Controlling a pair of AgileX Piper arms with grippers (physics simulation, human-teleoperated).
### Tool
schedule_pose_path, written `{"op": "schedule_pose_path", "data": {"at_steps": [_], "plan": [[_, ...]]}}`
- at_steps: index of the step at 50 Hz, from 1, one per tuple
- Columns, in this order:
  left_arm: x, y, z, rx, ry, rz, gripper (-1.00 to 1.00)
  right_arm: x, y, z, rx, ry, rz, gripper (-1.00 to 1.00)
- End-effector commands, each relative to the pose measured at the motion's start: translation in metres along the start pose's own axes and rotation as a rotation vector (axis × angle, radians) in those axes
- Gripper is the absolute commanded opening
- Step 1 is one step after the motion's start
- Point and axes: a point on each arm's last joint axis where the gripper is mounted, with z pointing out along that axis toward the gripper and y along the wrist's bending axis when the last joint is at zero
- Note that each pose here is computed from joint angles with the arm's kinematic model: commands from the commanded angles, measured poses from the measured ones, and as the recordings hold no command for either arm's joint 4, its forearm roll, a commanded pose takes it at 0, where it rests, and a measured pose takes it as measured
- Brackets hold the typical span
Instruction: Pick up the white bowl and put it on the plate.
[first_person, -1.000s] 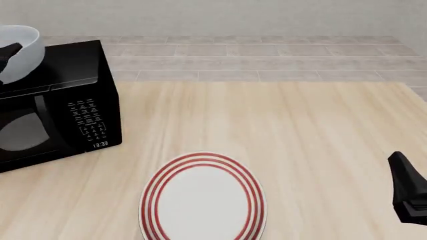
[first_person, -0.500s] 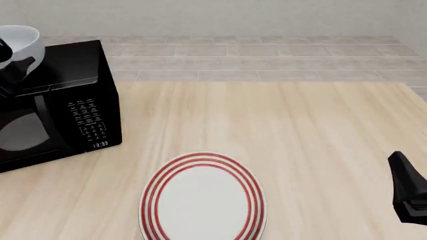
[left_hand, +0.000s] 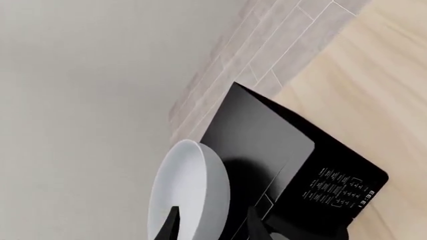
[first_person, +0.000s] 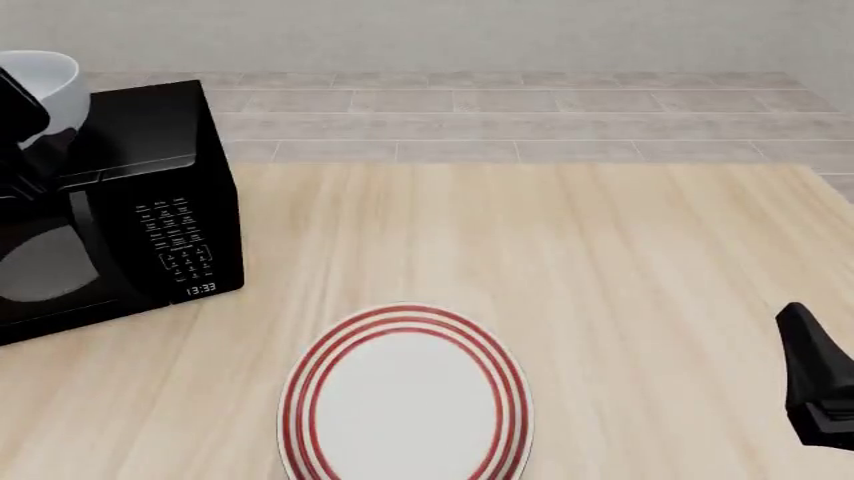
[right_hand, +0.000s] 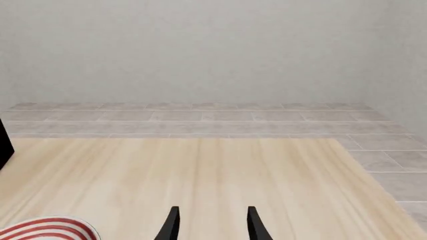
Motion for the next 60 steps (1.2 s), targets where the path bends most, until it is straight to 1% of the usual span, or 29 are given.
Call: {"op": "schedule_pose_path", "data": {"at_steps": [1, 18, 28, 36, 40, 60], "plan": [[0.007, -0.002, 0.012, 0.002, 0.022, -0.007, 1.00, 0.000, 0.000, 0.000, 0.000, 0.000, 0.000, 1.00], [0.015, -0.003, 0.028, 0.000, 0.049, -0.021, 1.00, 0.000, 0.000, 0.000, 0.000, 0.000, 0.000, 1.00], [0.023, -0.002, 0.042, -0.012, 0.071, -0.027, 1.00, 0.000, 0.000, 0.000, 0.000, 0.000, 0.000, 1.00], [0.026, -0.005, 0.047, -0.003, 0.078, -0.028, 1.00, 0.000, 0.000, 0.000, 0.000, 0.000, 0.000, 1.00], [0.027, -0.003, 0.052, -0.004, 0.085, -0.037, 1.00, 0.000, 0.000, 0.000, 0.000, 0.000, 0.000, 1.00], [0.036, -0.003, 0.066, -0.002, 0.111, -0.051, 1.00, 0.000, 0.000, 0.000, 0.000, 0.000, 0.000, 1.00]]}}
